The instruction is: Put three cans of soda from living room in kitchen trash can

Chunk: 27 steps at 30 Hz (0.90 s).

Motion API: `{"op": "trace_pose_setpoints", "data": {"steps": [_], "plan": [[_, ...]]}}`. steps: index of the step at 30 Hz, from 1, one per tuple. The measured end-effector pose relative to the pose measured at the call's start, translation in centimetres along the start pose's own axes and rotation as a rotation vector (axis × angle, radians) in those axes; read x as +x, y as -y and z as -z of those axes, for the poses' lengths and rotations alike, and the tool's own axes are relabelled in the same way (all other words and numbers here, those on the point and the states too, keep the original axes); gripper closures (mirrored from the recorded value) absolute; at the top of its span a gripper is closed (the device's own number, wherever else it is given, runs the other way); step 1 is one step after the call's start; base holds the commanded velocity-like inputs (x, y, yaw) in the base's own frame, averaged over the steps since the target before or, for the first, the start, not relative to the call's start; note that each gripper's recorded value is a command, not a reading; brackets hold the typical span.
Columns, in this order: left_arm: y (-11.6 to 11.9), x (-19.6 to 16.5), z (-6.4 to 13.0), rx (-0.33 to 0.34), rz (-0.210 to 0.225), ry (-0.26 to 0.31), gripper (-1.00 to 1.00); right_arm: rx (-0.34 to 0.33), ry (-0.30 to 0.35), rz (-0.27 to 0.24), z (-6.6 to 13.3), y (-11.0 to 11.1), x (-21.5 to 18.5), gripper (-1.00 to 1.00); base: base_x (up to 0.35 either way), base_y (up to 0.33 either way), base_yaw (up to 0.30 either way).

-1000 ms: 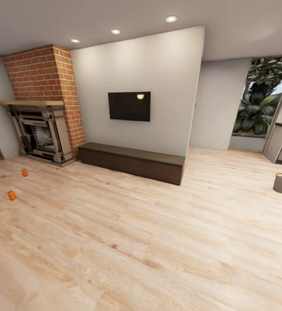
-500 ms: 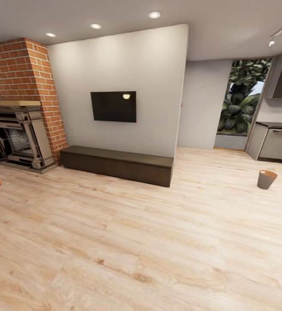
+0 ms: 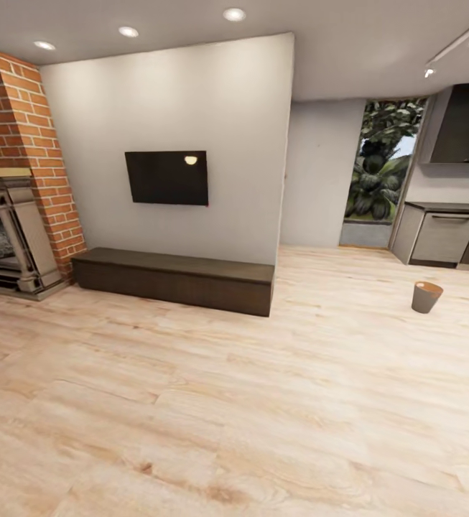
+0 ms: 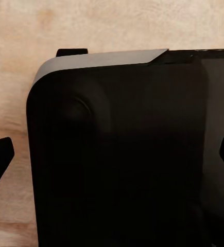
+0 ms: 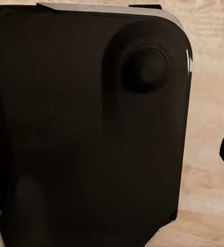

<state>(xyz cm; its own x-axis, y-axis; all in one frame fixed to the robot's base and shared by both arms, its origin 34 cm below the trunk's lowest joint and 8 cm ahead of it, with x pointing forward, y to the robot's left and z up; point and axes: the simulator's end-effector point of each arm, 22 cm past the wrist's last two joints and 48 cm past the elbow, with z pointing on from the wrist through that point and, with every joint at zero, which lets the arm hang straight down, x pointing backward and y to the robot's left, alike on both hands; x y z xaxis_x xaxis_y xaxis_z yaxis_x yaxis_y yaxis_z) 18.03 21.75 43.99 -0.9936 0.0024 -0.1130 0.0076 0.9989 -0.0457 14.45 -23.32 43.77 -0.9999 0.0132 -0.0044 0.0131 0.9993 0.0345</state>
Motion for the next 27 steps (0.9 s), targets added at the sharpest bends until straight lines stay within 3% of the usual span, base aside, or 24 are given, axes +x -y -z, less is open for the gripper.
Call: {"op": "trace_pose_setpoints", "data": {"steps": [16, 27], "plan": [[0.1, -1.1, 0.0, 0.002, 0.0, 0.025, -1.0, 0.001, 0.001, 0.002, 0.0, 0.0, 0.0, -1.0, 0.342, 0.0, -0.283], [1.1, -6.4, 0.3, 0.049, -0.005, 0.153, -1.0, 0.0, 0.03, -0.001, 0.0, 0.1, -1.5, -1.0, 0.343, 0.0, -0.285]]}}
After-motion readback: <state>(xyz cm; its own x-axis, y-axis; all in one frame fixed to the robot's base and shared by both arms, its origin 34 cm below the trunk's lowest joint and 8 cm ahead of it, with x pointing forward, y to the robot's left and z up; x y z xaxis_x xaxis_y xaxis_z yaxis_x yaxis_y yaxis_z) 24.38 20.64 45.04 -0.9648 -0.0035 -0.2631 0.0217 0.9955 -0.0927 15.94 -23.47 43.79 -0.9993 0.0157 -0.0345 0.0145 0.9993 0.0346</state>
